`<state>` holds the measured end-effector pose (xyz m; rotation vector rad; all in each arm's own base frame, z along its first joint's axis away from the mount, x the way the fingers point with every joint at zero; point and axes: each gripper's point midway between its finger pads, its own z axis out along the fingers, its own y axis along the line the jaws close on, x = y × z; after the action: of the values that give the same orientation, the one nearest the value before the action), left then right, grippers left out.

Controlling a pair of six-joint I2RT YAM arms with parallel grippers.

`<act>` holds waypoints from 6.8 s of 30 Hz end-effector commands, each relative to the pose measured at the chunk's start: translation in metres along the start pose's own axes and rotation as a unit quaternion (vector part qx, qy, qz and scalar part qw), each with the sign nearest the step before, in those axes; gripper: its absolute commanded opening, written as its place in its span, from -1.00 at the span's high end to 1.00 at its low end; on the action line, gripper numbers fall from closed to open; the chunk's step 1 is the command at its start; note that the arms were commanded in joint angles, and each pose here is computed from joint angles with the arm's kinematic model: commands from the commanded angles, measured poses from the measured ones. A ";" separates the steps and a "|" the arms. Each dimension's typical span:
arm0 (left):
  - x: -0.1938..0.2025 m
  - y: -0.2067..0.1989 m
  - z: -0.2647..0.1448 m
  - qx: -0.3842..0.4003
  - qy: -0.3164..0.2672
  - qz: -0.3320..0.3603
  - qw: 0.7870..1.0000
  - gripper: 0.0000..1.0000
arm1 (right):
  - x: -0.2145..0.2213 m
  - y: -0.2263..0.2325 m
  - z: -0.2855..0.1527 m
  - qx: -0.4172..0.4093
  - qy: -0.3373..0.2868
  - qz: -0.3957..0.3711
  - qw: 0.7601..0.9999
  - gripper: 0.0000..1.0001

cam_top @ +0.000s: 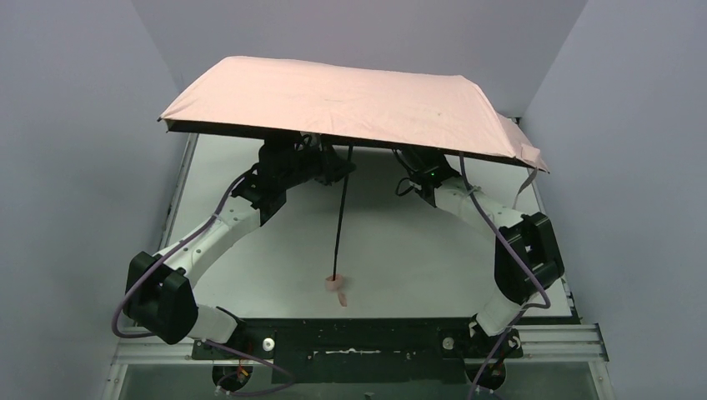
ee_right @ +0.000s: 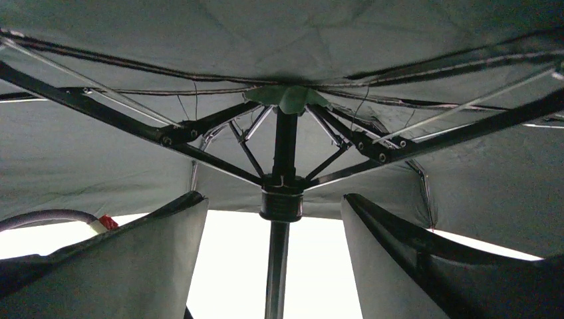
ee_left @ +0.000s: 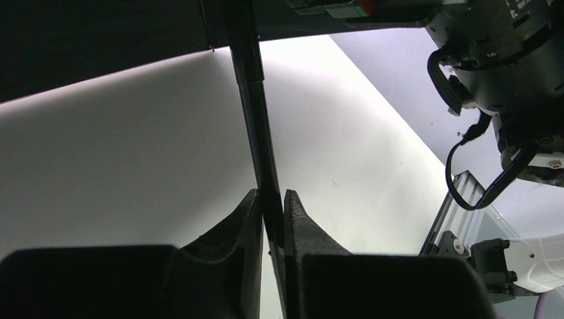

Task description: Put away the umbrella

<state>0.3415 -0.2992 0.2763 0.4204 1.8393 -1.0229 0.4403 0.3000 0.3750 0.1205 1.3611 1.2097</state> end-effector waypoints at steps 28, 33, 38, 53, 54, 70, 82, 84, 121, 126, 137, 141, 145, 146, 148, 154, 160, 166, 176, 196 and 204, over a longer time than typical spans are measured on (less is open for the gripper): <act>0.000 -0.020 -0.001 0.056 0.015 0.049 0.997 1.00 | -0.031 0.006 0.032 -0.045 -0.010 0.003 0.999 0.43; 0.001 -0.017 -0.001 0.050 0.016 0.048 0.997 1.00 | -0.022 0.002 0.024 -0.036 0.012 -0.010 0.999 1.00; -0.005 -0.013 -0.004 0.041 0.010 0.053 0.998 1.00 | 0.003 -0.009 -0.003 0.010 0.060 0.002 0.998 1.00; -0.088 -0.032 -0.028 0.027 -0.081 0.122 0.989 1.00 | 0.130 -0.017 -0.096 0.203 0.180 0.024 0.962 1.00; -0.090 -0.033 -0.028 0.028 -0.083 0.120 0.989 1.00 | 0.129 -0.017 -0.096 0.201 0.176 0.032 0.963 1.00; 0.022 -0.030 -0.068 0.040 0.025 0.045 0.998 -0.43 | -0.005 0.011 -0.027 0.137 -0.029 0.129 0.982 1.00; 0.107 -0.012 -0.111 -0.017 0.106 -0.003 0.994 -0.38 | -0.019 0.013 -0.016 0.121 -0.041 0.138 0.982 1.00; 0.111 -0.012 -0.114 -0.018 0.109 -0.004 0.994 -0.03 | -0.018 0.014 -0.017 0.118 -0.039 0.138 0.983 1.00; 0.059 -0.025 -0.105 -0.021 0.068 0.013 0.997 -0.73 | 0.065 -0.025 -0.066 0.192 0.043 0.129 0.972 1.00; 0.092 -0.020 -0.122 -0.036 0.096 -0.019 0.995 -0.80 | 0.053 -0.031 -0.061 0.196 0.027 0.125 0.972 1.00; 0.108 -0.028 -0.115 -0.023 0.116 -0.034 0.992 -0.84 | 0.058 -0.038 -0.059 0.200 0.026 0.136 0.970 1.00; 0.109 -0.034 -0.109 -0.016 0.120 -0.032 0.992 -0.84 | 0.060 -0.039 -0.060 0.202 0.028 0.138 0.969 1.00; 0.117 -0.026 -0.105 -0.054 0.119 -0.047 0.990 -0.56 | 0.059 -0.039 -0.060 0.202 0.026 0.141 0.969 1.00; 0.118 -0.024 -0.104 -0.060 0.112 -0.053 0.990 -0.48 | 0.058 -0.039 -0.060 0.202 0.024 0.141 0.969 1.00; 0.121 -0.021 -0.102 -0.073 0.099 -0.064 0.990 -0.36 | 0.058 -0.040 -0.060 0.203 0.023 0.142 0.968 1.00; 0.116 -0.017 -0.093 -0.080 0.063 -0.064 0.993 -0.13 | 0.062 -0.039 -0.061 0.203 0.024 0.149 0.968 1.00; 0.117 -0.016 -0.084 -0.072 0.050 -0.060 0.994 -0.06 | 0.063 -0.038 -0.061 0.202 0.026 0.150 0.967 1.00; 0.118 -0.019 -0.078 -0.062 0.054 -0.057 0.995 0.13 | 0.064 -0.039 -0.062 0.203 0.024 0.154 0.967 1.00; 0.130 -0.022 -0.085 -0.052 0.073 -0.056 0.994 -0.12 | 0.062 -0.041 -0.064 0.206 0.021 0.153 0.966 1.00; 0.107 -0.021 -0.074 -0.061 0.053 -0.020 0.996 1.00 | 0.064 -0.043 -0.069 0.211 0.027 0.147 0.966 1.00; 0.067 -0.015 -0.059 -0.079 0.013 0.021 0.997 1.00 | 0.122 -0.016 -0.101 0.206 0.134 0.117 0.962 1.00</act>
<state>0.2298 -0.2605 0.1740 0.3766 2.1266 -0.8601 0.3857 0.2887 0.2282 0.6073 1.8544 1.0240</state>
